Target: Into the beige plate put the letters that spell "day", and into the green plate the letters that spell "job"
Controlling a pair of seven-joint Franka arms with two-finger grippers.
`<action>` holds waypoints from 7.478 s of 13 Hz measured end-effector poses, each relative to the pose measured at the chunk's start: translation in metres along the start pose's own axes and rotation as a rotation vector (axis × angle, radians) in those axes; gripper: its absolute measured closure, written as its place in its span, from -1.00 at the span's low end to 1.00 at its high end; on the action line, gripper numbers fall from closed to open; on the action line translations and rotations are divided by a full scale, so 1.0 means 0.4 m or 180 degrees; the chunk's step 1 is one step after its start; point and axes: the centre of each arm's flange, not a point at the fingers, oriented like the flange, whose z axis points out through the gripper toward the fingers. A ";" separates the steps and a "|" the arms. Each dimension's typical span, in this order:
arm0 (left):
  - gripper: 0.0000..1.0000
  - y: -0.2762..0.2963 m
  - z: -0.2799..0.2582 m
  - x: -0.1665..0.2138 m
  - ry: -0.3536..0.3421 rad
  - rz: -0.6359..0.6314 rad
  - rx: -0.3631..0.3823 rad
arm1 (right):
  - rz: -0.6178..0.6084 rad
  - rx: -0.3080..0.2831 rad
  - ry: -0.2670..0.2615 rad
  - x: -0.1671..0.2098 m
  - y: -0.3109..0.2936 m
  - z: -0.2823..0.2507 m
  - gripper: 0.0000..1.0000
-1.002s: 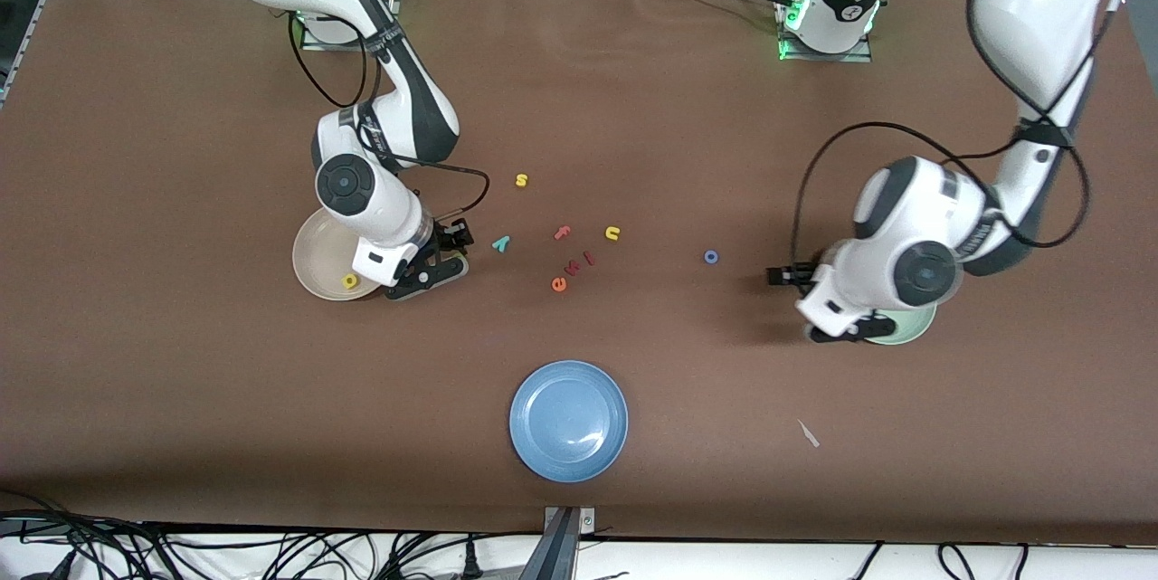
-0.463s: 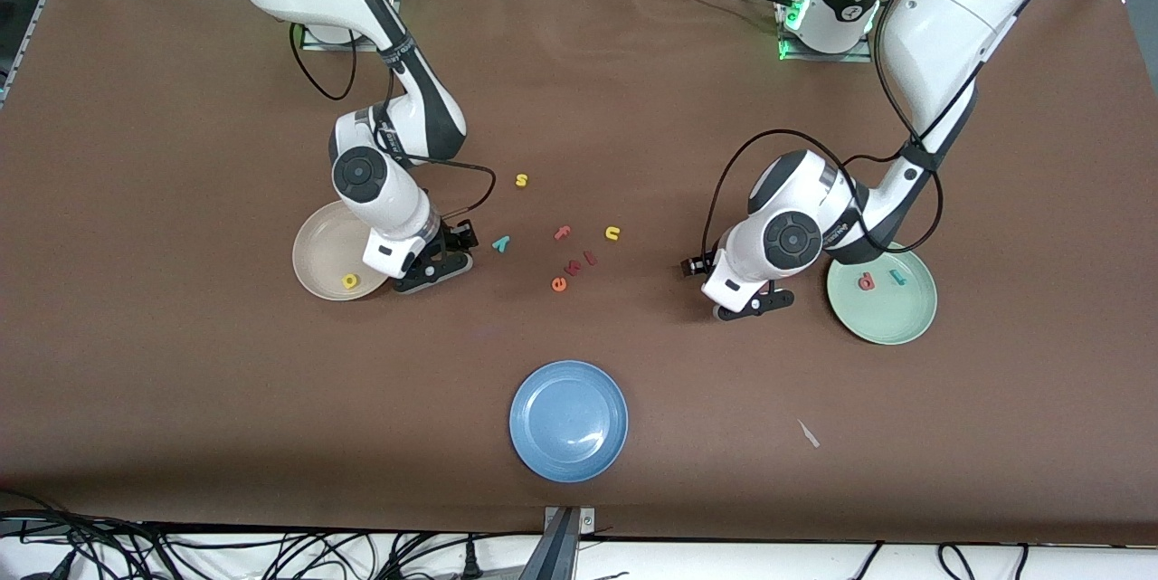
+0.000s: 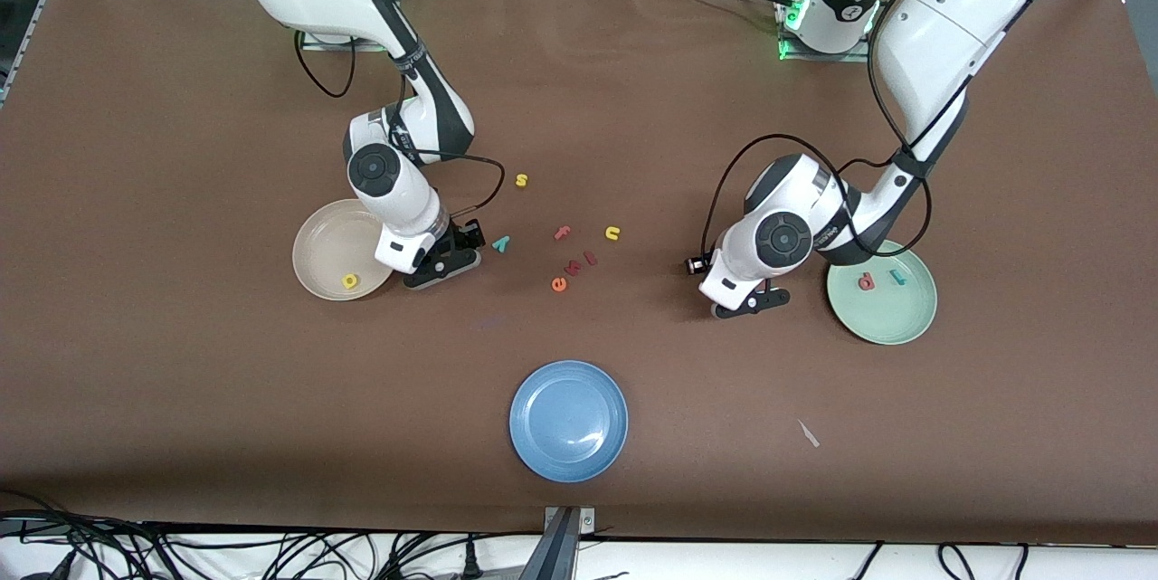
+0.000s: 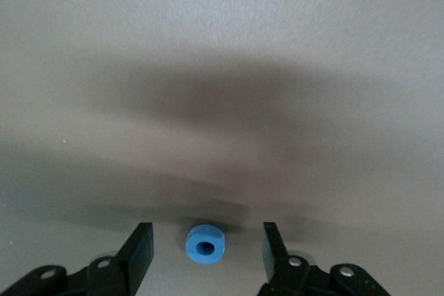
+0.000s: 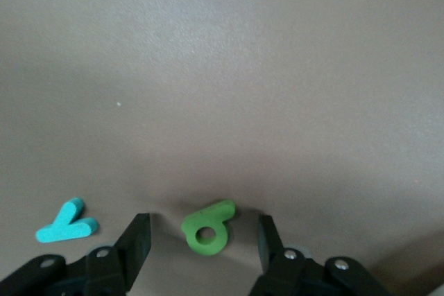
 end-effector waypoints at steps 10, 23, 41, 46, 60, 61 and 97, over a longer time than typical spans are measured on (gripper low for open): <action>0.52 0.004 0.015 -0.005 -0.0028 0.0003 -0.0012 | -0.0012 -0.0003 0.0064 -0.005 -0.004 -0.005 0.35; 0.52 -0.563 -0.158 0.262 0.0068 0.0600 0.0299 | -0.0406 0.0216 -0.0713 -0.024 0.401 -0.248 0.31; -1.00 -0.496 -0.832 0.151 0.0223 0.0787 0.0464 | 0.0866 0.0066 -0.0302 0.025 -0.145 -0.129 -0.19; -1.00 -0.464 -0.845 0.146 0.0253 0.0846 0.0389 | 0.0963 -0.0042 -0.0161 0.002 -0.235 -0.031 -0.22; -1.00 -0.320 -0.898 0.084 0.0471 0.1054 0.0327 | 0.0963 -0.0096 -0.0088 -0.008 -0.238 0.009 -0.16; -1.00 -0.299 -0.902 0.069 0.0464 0.1045 0.0335 | 0.0964 -0.0099 -0.0085 -0.007 -0.236 0.008 -0.07; -1.00 -0.349 -0.928 0.029 0.0410 0.1172 0.0444 | 0.0396 -0.0031 -0.1039 -0.082 0.536 -0.343 0.65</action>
